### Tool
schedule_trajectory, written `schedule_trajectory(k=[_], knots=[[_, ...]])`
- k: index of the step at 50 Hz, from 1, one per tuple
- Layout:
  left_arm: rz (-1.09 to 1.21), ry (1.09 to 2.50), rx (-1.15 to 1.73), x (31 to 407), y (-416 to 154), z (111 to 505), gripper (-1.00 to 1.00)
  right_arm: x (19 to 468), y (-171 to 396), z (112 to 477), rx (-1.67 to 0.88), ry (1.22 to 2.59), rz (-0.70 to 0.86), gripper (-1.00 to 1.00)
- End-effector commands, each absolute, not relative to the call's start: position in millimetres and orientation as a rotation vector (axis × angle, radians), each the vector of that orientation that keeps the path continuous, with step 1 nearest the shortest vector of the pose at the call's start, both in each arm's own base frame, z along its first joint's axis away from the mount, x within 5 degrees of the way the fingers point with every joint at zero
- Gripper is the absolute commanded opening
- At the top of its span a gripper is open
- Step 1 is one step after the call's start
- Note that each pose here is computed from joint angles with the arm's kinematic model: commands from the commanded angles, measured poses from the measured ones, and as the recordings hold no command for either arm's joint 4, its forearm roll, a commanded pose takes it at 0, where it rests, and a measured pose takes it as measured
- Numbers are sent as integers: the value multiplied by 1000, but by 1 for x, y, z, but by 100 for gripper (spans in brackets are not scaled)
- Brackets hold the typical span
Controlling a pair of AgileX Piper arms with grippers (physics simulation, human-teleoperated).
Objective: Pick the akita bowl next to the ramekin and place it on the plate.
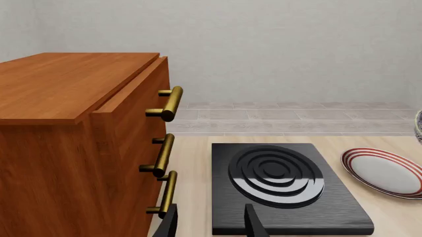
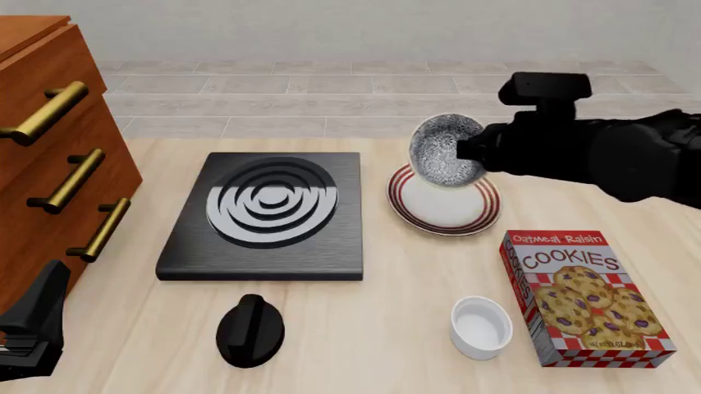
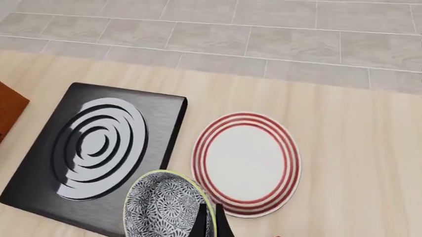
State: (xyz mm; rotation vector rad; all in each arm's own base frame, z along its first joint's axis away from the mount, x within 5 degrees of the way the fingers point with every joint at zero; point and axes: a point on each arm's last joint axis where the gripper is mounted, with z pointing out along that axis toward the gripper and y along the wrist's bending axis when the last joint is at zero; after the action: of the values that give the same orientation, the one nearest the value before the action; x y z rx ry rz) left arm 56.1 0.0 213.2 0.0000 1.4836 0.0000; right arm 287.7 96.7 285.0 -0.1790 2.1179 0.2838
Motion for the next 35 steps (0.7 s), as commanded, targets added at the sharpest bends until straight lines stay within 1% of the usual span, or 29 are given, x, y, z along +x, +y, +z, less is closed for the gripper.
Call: schedule_trajectory(k=[1,19,35], knots=[[0,1484,0,56,0,213,100,304,94,275,-125,2111,288,-100],[0,1484,0,56,0,213,100,325,83,265,-39,2100,280,-100],[0,1484,0,56,0,213,100,350,65,239,41,2111,244,-100]])
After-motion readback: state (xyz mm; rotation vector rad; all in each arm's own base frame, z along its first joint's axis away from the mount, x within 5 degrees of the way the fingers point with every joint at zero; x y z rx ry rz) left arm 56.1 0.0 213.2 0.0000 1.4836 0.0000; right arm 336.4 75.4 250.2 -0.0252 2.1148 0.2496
